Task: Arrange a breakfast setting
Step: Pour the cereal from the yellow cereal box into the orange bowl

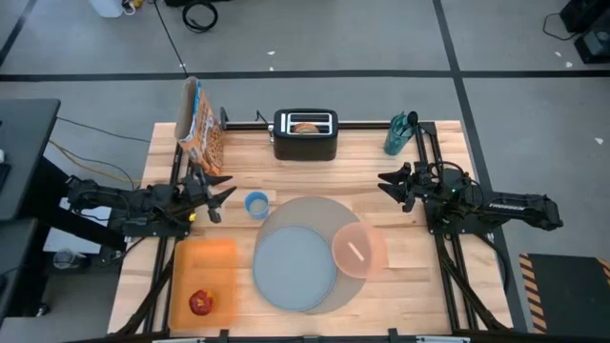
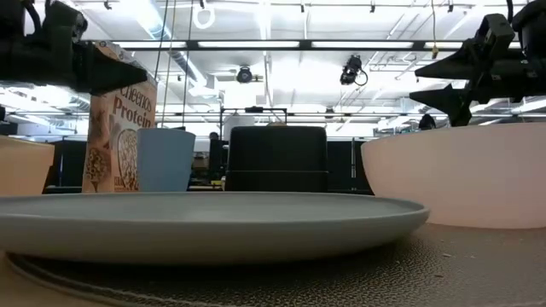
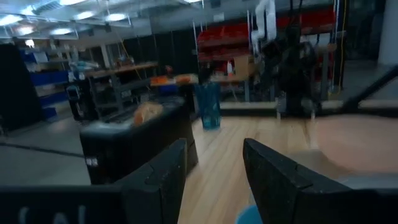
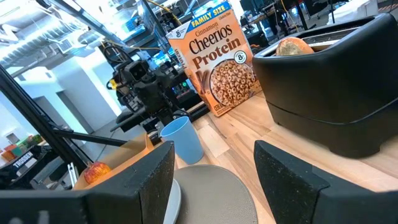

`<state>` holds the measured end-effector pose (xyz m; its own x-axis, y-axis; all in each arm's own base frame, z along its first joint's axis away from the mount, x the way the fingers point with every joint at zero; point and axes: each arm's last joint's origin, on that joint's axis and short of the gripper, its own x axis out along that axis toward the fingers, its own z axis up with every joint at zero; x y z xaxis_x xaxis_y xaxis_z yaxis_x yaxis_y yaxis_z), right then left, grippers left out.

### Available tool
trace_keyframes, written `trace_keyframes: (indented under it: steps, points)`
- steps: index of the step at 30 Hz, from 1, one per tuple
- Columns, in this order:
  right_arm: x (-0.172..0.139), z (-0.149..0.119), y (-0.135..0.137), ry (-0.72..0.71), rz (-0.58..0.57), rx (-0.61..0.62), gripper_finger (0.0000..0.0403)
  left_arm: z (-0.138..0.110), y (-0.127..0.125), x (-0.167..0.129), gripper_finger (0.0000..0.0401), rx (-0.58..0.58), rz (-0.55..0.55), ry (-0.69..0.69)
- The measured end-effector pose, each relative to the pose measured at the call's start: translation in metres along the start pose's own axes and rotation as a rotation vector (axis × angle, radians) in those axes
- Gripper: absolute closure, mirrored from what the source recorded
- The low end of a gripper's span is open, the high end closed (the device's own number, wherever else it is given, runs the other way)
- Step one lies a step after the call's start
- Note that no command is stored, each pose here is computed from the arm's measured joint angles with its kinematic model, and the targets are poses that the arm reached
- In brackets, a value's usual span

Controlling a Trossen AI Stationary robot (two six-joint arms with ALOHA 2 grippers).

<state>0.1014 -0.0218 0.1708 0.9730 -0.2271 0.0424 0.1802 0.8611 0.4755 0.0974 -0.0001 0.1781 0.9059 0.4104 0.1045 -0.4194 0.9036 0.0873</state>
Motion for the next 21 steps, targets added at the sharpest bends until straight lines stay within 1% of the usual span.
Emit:
trace_keyframes:
  steps: [21]
  points:
    - [0.0000, 0.0003, -0.0004, -0.007, -0.013, -0.005, 0.0175, 0.0007, -0.0002, 0.0000, 0.0234, 0.015, -0.009, -0.008]
